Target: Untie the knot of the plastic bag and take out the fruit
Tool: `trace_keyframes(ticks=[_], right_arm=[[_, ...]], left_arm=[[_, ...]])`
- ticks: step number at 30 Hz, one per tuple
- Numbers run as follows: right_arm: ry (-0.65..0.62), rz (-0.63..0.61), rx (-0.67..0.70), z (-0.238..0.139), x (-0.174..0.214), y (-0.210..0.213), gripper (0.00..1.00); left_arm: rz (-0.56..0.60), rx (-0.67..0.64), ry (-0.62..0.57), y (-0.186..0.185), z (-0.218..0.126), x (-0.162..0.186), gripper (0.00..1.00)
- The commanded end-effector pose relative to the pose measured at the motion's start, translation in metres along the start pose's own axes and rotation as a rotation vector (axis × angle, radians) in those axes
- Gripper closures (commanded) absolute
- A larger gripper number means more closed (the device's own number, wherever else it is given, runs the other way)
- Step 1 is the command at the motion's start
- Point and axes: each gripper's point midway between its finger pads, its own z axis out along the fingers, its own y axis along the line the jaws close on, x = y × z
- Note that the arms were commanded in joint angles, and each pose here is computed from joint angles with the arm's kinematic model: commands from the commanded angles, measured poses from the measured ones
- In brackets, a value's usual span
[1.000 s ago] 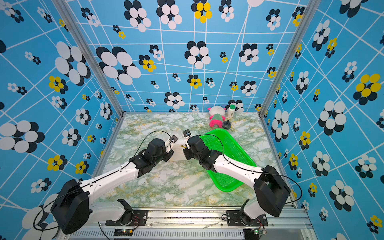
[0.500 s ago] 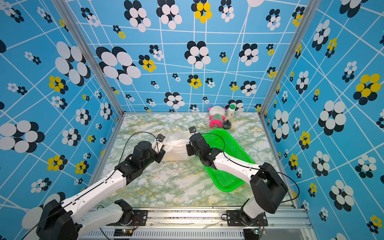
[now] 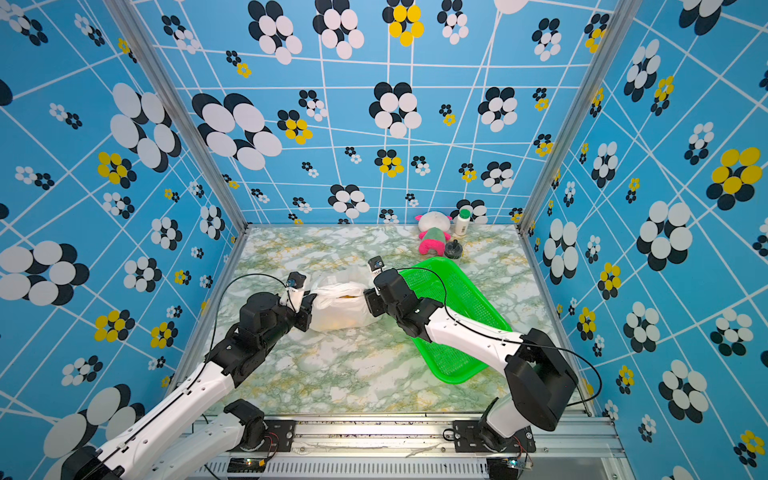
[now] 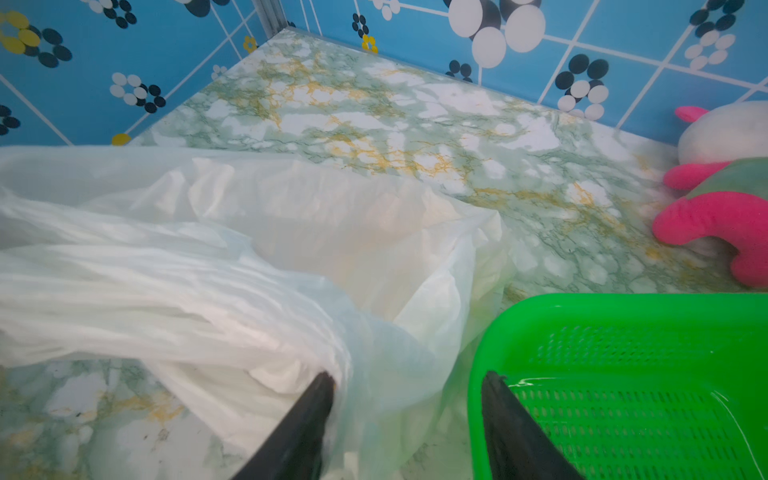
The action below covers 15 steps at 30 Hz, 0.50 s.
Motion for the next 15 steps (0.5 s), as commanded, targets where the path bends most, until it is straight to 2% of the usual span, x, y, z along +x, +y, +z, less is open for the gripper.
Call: trace_keyframes(ticks=[1, 7, 8, 9, 15], right_arm=[[-0.005, -0.068, 0.019, 0.001, -0.018, 0.001, 0.34], [0.046, -0.102, -0.007, 0.023, -0.014, 0.014, 0.34], [0.052, -0.103, -0.006, 0.026, -0.013, 0.015, 0.36], [0.057, -0.105, -0.006, 0.028, -0.012, 0.016, 0.40], [0.038, -0.100, 0.037, 0.030, -0.019, 0.010, 0.86]], left_arm=[[0.014, 0.054, -0.027, -0.011, -0.004, -0.003, 0.81], [0.019, 0.058, -0.022, -0.013, -0.003, -0.002, 0.73], [0.019, 0.059, -0.021, -0.013, -0.002, -0.002, 0.70], [0.018, 0.059, -0.020, -0.013, -0.002, -0.002, 0.69], [0.006, 0.025, -0.011, -0.007, -0.001, -0.002, 0.55]])
